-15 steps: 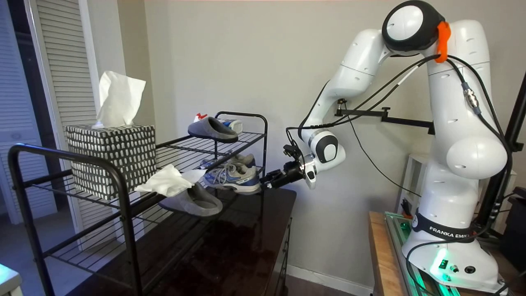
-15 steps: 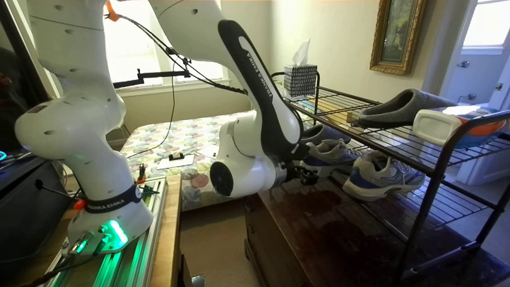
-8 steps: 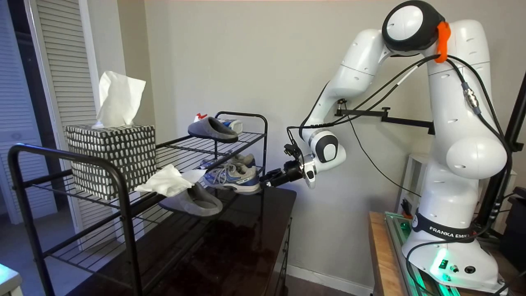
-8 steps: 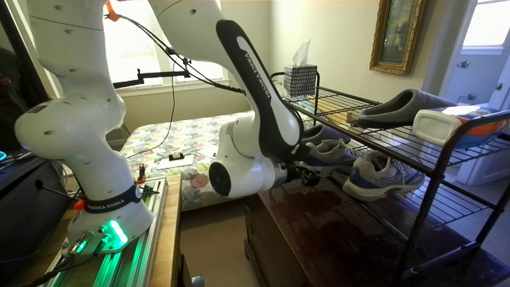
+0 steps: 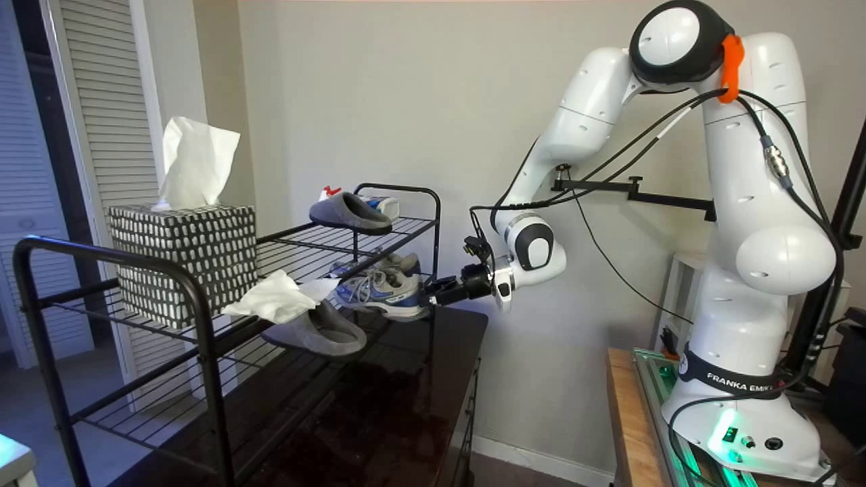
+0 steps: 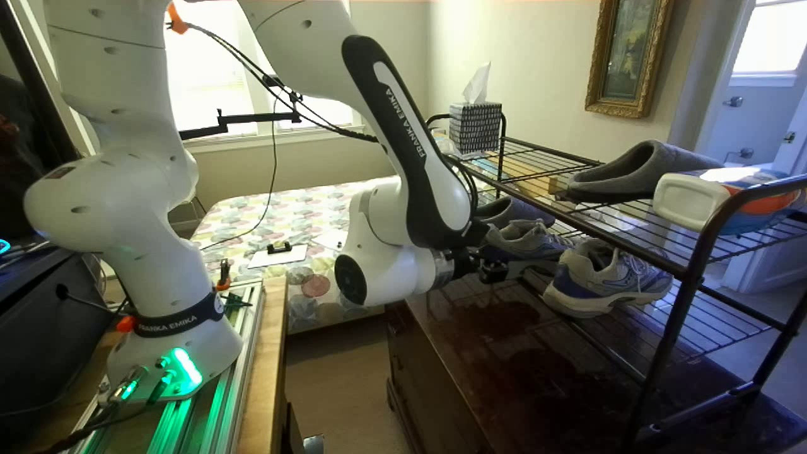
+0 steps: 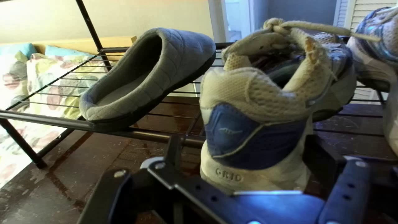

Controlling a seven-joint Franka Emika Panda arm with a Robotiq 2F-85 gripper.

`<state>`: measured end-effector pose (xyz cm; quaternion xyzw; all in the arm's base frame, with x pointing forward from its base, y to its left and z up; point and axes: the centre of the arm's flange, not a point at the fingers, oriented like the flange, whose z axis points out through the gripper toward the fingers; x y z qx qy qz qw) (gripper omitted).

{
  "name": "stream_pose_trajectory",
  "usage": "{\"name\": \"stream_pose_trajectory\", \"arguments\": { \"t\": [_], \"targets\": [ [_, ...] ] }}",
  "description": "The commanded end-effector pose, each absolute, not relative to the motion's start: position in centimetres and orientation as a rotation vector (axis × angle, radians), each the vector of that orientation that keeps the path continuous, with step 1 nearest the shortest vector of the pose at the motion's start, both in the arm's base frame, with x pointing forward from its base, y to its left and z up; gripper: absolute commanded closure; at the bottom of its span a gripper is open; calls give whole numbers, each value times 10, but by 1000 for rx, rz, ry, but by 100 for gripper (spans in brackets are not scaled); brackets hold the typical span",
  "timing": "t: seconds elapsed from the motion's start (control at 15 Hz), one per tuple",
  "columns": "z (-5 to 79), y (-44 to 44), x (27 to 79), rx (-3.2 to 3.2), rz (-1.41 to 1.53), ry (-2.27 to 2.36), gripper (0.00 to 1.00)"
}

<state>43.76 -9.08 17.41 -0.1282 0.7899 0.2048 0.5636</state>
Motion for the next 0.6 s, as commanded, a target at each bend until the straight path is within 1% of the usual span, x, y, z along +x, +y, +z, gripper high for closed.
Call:
{"name": "stream_pose_trajectory", "arguments": {
  "t": [0.0, 0.13, 0.2, 0.27, 0.4, 0.53],
  "targets": [
    [169, -75, 446, -277, 485, 1821, 0],
    [168, -72, 449, -243, 459, 1804, 0],
    [168, -72, 450, -225, 445, 1792, 4],
    [168, -70, 451, -210, 422, 1775, 28],
    [169, -70, 454, -178, 382, 1752, 29],
    [169, -70, 455, -159, 356, 1739, 44]
  ]
}}
